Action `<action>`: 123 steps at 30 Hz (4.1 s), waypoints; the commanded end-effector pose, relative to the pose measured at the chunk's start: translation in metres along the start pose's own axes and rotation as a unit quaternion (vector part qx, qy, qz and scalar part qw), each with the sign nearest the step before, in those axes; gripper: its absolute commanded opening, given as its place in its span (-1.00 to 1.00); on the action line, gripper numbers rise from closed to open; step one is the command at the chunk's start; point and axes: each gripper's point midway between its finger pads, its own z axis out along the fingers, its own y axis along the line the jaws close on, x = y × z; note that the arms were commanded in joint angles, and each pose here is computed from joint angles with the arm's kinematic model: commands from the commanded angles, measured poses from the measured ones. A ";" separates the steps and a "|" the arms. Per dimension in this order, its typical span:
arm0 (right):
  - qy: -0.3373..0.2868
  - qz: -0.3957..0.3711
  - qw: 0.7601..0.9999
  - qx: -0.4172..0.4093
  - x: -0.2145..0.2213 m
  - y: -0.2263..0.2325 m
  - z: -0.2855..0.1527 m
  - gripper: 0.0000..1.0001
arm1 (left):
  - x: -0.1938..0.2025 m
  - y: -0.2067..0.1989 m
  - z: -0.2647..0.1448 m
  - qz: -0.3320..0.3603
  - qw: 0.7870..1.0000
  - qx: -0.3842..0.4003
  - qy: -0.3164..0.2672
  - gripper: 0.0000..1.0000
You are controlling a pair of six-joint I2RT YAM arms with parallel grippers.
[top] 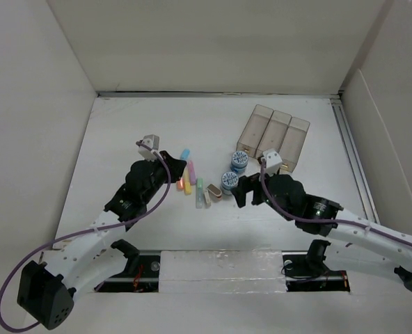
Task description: Organize the desk
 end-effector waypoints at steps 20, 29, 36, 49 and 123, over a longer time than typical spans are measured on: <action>0.116 0.007 0.992 0.040 0.057 -0.024 0.121 0.91 | 0.022 0.017 0.019 0.017 1.000 -0.013 0.008 -0.20; 0.142 -0.013 0.989 0.030 0.070 -0.015 0.143 0.89 | 0.019 0.016 0.023 0.021 1.000 -0.012 0.002 -0.22; 0.139 -0.013 0.986 0.088 0.073 -0.037 0.153 0.43 | 0.022 0.019 0.027 0.030 0.999 -0.017 0.007 -0.24; -0.051 0.028 0.995 0.076 -0.093 -0.044 0.112 -0.05 | 0.005 0.014 0.020 0.046 0.998 -0.001 -0.040 -0.25; 0.035 -0.003 0.984 0.174 0.007 -0.107 0.149 0.60 | 0.005 0.002 -0.002 0.043 0.997 0.049 -0.051 -0.23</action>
